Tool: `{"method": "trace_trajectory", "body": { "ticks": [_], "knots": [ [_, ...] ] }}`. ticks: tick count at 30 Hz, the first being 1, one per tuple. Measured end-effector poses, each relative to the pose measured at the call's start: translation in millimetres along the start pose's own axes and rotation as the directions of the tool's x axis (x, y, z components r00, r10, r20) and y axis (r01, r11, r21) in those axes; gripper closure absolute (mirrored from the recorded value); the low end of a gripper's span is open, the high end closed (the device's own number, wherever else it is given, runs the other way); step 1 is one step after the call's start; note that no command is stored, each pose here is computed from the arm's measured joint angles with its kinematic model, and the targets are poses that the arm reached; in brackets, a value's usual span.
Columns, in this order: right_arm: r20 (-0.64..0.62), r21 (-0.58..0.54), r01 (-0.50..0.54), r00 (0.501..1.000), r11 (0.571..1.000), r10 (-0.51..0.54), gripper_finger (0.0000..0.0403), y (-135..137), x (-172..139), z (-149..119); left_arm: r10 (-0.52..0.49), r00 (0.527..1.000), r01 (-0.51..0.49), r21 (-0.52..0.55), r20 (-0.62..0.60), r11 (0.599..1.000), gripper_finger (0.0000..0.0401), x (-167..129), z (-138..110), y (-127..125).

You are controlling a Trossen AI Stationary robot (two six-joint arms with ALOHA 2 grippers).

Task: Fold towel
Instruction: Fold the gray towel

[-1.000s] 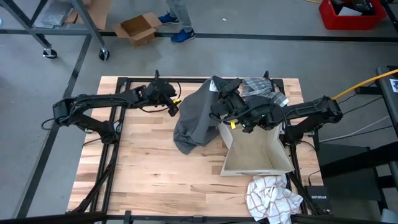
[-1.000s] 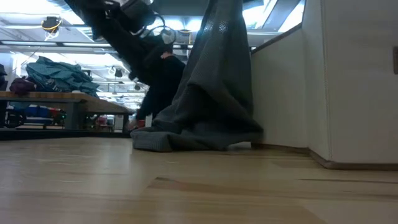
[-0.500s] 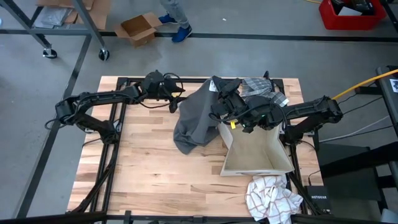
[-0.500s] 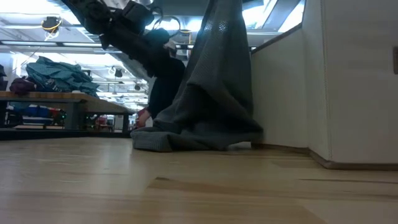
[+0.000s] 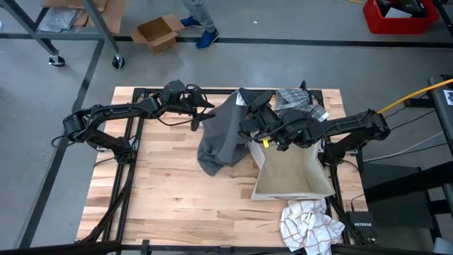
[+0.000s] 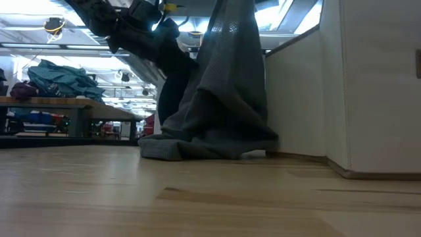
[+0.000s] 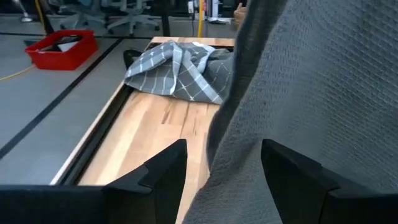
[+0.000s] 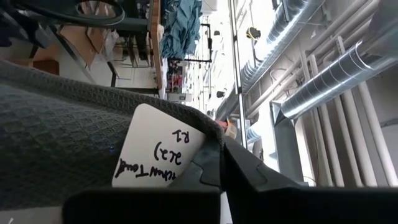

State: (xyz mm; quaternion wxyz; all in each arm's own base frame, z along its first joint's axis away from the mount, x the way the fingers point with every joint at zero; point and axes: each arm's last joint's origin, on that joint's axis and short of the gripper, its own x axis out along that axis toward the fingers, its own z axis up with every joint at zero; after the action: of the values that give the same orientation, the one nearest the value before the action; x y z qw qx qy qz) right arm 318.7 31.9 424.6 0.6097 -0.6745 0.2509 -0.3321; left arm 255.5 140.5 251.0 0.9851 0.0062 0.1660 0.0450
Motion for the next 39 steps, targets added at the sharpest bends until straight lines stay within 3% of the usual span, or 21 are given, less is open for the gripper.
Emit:
{"method": "trace_trajectory", "body": {
  "ticks": [8,19,27,35,39],
  "knots": [
    [-0.006,0.030,0.019,1.000,0.999,-0.019,0.0396,-2.8,0.1,-0.7,-0.036,0.994,0.034,-0.024,-0.101,0.999,0.0208,0.3,-11.1,-2.4],
    [-0.012,0.049,0.030,0.999,0.998,-0.029,0.0396,-4.5,0.1,-1.4,-0.097,0.946,0.068,-0.104,-0.310,0.992,0.0286,-4.7,-32.7,-8.8],
    [-0.012,0.049,0.030,0.999,0.998,-0.030,0.0393,-4.5,0.1,-1.4,-0.134,0.904,0.074,-0.161,-0.406,0.984,0.0310,-9.1,-42.7,-12.6],
    [-0.013,0.049,0.030,0.999,0.998,-0.029,0.0394,-4.5,0.1,-1.4,-0.165,0.821,0.041,-0.231,-0.546,0.972,0.0311,-17.4,-56.2,-18.1],
    [-0.013,0.049,0.030,0.999,0.998,-0.029,0.0394,-4.5,0.1,-1.4,-0.152,0.787,-0.013,-0.263,-0.597,0.965,0.0336,-20.6,-60.2,-19.2]
  ]
}}
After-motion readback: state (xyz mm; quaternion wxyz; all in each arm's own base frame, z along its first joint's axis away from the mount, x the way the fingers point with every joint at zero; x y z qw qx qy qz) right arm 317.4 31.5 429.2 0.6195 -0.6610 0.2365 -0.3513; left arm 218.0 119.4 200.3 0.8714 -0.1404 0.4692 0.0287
